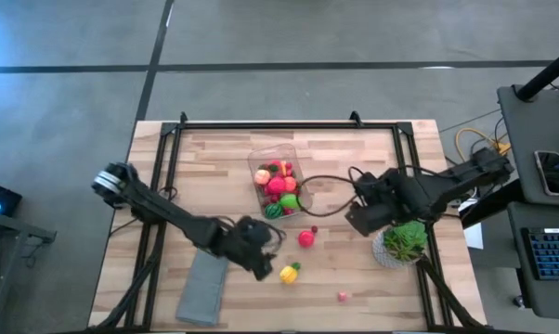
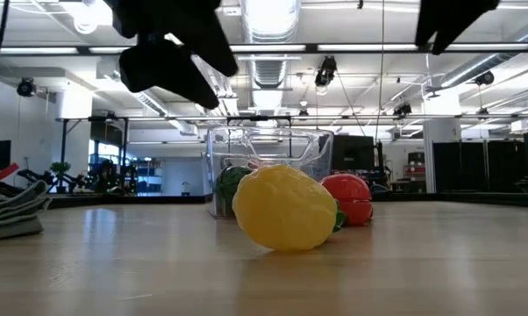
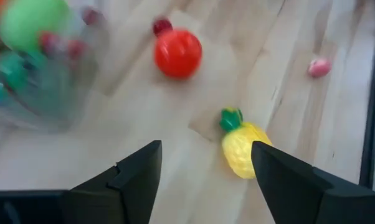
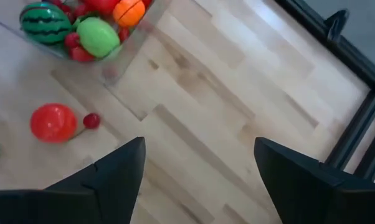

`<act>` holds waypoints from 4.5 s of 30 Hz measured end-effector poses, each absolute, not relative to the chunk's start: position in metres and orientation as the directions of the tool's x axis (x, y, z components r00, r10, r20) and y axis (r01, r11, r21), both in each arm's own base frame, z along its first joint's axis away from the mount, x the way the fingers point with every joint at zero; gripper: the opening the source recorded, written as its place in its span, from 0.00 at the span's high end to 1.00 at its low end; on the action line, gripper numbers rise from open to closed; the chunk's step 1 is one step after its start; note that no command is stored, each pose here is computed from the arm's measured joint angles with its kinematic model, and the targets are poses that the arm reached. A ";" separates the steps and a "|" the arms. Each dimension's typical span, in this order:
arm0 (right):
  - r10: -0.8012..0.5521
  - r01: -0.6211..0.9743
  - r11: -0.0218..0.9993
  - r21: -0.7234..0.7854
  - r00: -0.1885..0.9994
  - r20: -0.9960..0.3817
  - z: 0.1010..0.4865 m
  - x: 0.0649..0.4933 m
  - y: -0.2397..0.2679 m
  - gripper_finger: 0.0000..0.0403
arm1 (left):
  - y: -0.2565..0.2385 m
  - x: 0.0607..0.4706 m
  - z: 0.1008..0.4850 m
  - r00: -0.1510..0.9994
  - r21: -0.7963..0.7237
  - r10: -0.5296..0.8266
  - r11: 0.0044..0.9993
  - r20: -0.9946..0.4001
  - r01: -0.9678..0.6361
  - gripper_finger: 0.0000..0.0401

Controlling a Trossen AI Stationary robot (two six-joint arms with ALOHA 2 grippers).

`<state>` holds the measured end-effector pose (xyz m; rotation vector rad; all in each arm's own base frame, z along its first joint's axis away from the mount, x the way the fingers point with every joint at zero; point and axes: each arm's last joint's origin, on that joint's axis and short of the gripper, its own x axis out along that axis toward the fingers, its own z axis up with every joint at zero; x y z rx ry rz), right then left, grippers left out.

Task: Pick and placing Produce into tupperware
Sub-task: Put the yellow pineapple into the transparent container, then put the pink peach into the transparent container

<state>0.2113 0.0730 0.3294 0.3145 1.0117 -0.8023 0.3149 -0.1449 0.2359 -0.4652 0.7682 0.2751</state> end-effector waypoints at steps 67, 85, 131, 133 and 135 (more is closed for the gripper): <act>-0.427 0.759 0.633 -0.154 0.176 -0.887 0.275 0.161 0.089 0.25 | -0.192 0.395 0.166 0.509 -0.385 0.015 0.636 -0.861 -0.669 0.22; -0.423 0.759 0.634 -0.146 0.182 -0.888 0.275 0.162 0.090 0.24 | -0.193 0.397 0.167 0.507 -0.401 -0.017 0.634 -0.862 -0.661 0.42; -0.246 0.553 0.831 -0.061 0.266 -0.932 0.276 0.168 0.101 0.24 | -0.040 0.351 0.296 0.465 0.091 0.319 0.889 -0.826 -0.448 0.18; -0.163 0.420 0.907 -0.018 0.313 -0.936 0.272 0.171 0.112 0.24 | -0.056 0.344 0.296 0.481 0.092 0.297 0.910 -0.825 -0.405 0.18; -0.108 0.305 0.952 0.008 0.361 -0.926 0.268 0.173 0.120 0.25 | -0.072 0.339 0.294 0.485 0.097 0.276 0.927 -0.830 -0.361 0.18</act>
